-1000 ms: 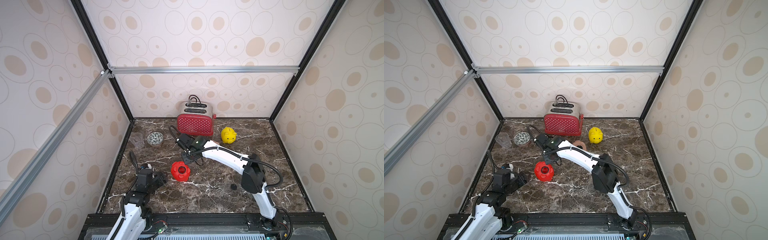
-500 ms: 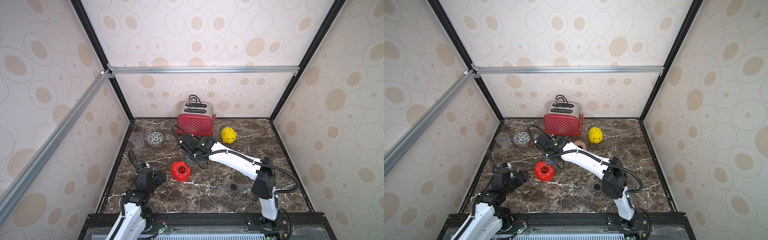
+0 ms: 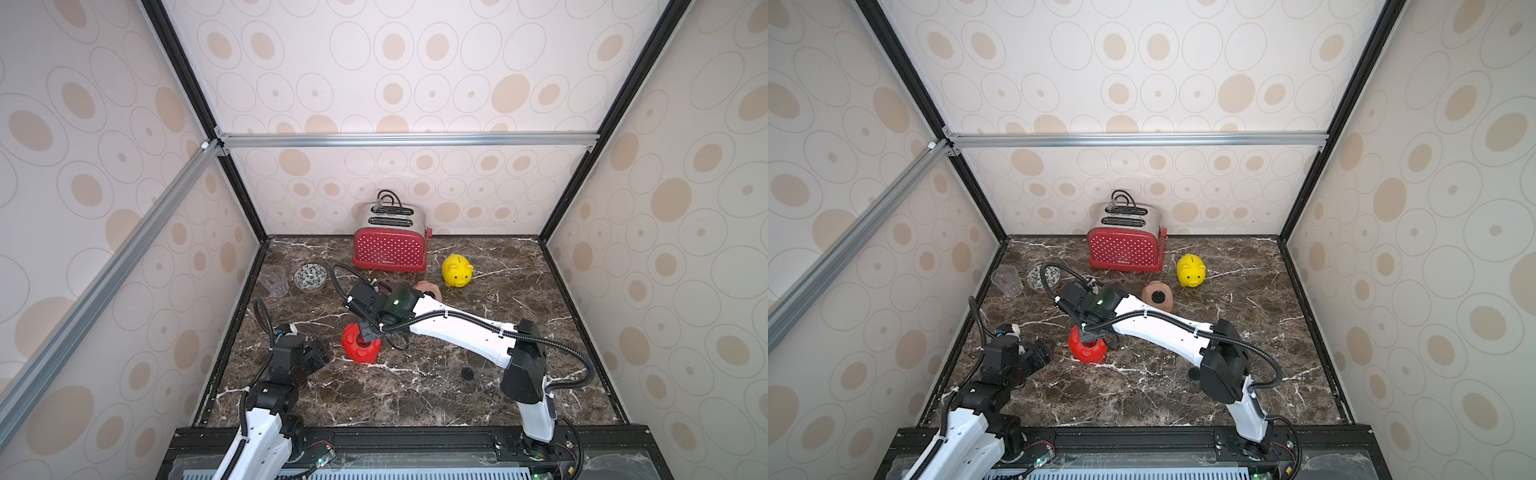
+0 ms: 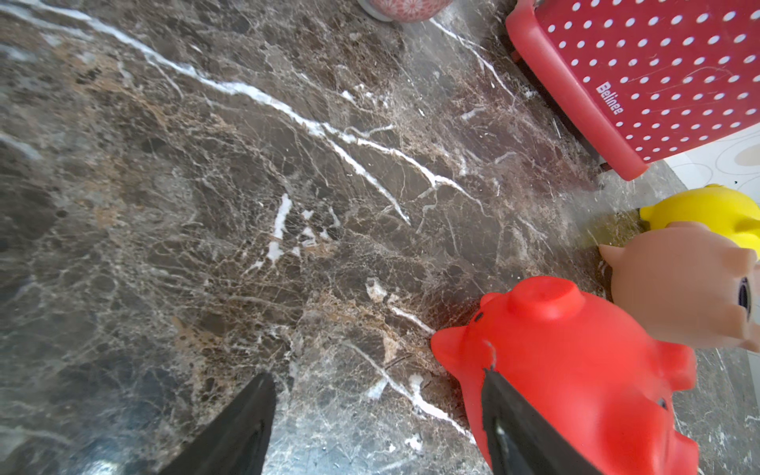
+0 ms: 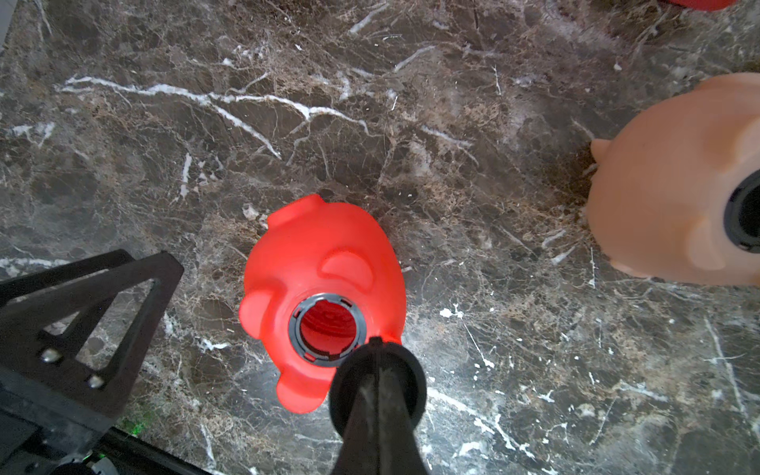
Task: Close piggy banks
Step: Insert the knob into the piggy bank.
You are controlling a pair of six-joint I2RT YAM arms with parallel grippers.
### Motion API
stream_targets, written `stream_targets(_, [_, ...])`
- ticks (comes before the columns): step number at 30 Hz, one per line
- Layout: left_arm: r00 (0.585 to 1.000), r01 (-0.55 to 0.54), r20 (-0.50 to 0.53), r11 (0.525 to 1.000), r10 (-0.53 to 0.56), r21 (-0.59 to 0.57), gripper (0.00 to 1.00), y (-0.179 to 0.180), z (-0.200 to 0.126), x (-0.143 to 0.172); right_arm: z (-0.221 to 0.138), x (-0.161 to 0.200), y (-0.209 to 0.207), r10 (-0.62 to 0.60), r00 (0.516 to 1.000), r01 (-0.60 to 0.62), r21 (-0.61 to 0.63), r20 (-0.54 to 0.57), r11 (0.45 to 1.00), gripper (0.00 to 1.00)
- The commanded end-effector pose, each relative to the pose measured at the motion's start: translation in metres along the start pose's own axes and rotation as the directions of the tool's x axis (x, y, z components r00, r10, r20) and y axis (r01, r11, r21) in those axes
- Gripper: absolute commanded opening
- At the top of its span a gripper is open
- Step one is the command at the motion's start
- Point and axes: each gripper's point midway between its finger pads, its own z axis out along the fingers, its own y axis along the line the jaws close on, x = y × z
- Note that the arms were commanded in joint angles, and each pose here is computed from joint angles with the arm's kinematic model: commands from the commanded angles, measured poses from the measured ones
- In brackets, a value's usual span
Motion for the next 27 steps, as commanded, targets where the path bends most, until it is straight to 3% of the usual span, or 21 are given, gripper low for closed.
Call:
stream_targets(1, [1.0, -0.014, 0.017, 1.0, 0.014, -0.007, 0.79, -0.003, -0.005, -0.009, 0.011, 0.004, 0.007, 0.0, 1.0, 0.0, 0.029, 0.007, 1.0, 0.0])
stream_targets(27, [1.0, -0.019, 0.015, 1.0, 0.019, -0.01, 0.81, -0.004, -0.005, -0.009, 0.041, 0.018, 0.028, -0.068, 0.998, 0.068, 0.033, -0.006, 0.997, 0.0])
